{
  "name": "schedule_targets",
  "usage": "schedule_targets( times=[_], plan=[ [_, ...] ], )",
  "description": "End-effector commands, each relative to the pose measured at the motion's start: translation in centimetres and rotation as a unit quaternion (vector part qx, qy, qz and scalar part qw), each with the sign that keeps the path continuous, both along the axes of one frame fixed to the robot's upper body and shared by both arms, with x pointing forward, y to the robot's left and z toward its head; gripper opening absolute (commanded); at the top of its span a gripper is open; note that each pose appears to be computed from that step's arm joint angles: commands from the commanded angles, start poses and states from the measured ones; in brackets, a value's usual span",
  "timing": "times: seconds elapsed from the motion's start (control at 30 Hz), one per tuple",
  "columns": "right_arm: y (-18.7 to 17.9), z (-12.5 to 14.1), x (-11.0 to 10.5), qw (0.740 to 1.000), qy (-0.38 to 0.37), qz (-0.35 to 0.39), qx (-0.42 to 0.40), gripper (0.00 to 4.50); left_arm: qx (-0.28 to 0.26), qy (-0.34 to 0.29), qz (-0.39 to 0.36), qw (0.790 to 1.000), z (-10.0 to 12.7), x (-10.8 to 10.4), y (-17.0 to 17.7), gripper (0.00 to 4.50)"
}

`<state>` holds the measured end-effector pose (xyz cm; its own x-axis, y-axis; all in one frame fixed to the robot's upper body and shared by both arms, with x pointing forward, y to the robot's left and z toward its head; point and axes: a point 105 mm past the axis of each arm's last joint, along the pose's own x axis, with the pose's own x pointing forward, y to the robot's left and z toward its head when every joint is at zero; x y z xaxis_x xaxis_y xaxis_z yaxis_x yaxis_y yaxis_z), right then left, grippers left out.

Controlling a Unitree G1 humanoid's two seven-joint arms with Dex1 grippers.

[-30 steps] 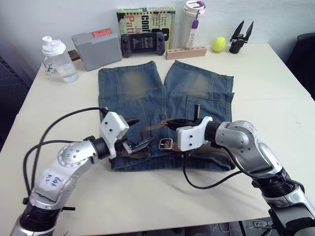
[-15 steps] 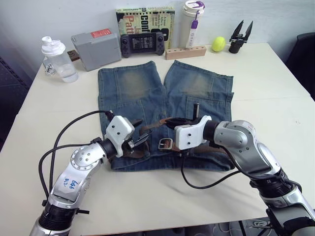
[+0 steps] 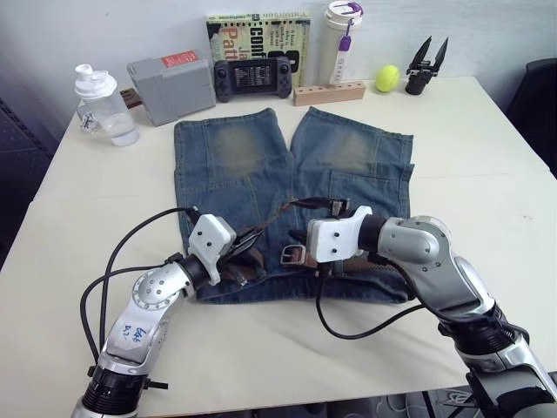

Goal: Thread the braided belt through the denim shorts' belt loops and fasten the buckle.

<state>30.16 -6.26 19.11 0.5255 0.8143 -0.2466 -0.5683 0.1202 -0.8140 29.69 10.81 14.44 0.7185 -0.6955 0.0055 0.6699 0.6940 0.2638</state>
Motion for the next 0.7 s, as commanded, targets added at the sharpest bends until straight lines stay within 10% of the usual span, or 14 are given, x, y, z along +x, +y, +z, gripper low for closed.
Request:
schedule_targets(
  times=[0.03,0.23,0.7],
  plan=[
    [-1.2,0.5,-1.9,0.998,0.051,0.004,0.022,4.48,-0.004,-0.011,0.007,1.0,0.4,-0.1,0.3,0.0],
    [-1.8,-3.8,-3.8,0.993,0.12,-0.011,-0.011,4.48,-0.028,-0.017,0.02,0.999,1.5,0.2,0.8,0.0],
    [-2.6,-7.0,-0.9,0.982,0.123,-0.14,0.019,4.48,-0.044,-0.038,0.009,0.998,4.6,-0.1,0.5,0.0]
  ],
)
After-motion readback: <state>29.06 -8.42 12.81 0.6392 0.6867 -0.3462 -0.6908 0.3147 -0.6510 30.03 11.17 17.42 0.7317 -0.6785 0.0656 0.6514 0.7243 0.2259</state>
